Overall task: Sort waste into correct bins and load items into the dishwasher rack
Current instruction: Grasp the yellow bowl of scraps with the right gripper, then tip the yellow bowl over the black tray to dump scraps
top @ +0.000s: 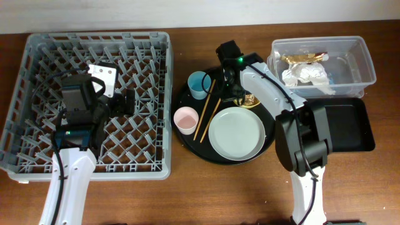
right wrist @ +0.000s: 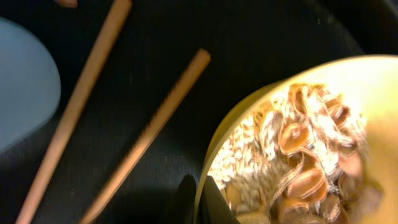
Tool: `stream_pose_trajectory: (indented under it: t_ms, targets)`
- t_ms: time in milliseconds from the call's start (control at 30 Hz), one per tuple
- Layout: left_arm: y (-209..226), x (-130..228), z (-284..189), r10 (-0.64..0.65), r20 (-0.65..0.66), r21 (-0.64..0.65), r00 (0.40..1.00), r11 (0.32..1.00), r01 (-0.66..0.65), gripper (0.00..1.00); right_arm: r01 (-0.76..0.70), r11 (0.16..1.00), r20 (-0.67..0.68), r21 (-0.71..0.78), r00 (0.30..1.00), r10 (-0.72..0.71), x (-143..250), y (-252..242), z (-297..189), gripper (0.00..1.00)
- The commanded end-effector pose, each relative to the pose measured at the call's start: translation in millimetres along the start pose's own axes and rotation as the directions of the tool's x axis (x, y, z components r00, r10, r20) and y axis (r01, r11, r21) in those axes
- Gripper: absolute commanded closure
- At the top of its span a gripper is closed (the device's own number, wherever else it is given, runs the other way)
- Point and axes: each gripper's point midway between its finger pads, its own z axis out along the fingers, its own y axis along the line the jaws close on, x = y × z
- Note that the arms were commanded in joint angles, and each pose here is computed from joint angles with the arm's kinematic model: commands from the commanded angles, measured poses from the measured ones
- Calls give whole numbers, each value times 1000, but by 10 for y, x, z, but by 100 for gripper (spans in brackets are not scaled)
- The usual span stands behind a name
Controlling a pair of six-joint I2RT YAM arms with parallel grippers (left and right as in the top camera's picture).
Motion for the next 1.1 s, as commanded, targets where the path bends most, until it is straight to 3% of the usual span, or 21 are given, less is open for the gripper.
stream_pose_trajectory:
  t_ms: [0,133,300,500,667,867,933,1067]
  targets:
    - [15,-105,-50,-16,29,2,999,1000,16,0,-7,999,130,-44,991,13,-317,84,-662,96]
    - [15,-105,-50,-16,29,2,999,1000,16,1,-26,996,222,-90,974,46,-370,-32,-1696,96]
    - [15,-104,-50,-15,29,2,999,1000,15,0,-144,966,118,-216,978,172,97,-455,-2216,96]
    - [15,-104,-50,-15,29,2,999,1000,15,0,-180,929,10,-322,981,193,360,-907,-2105,96]
    - [14,-105,-50,-15,29,2,999,1000,15,0,-231,849,-64,-474,972,228,555,-1107,-1796,96]
    - [14,-105,-50,-15,29,2,999,1000,15,0,-269,659,-76,-703,949,307,875,-1407,-1551,96]
    - [15,-105,-50,-15,29,2,999,1000,15,0,-251,581,-20,-774,927,374,957,-1615,-1545,96]
    - [15,-104,-50,-15,29,2,999,1000,15,0,-235,428,63,-873,816,575,1071,-2067,-1486,96]
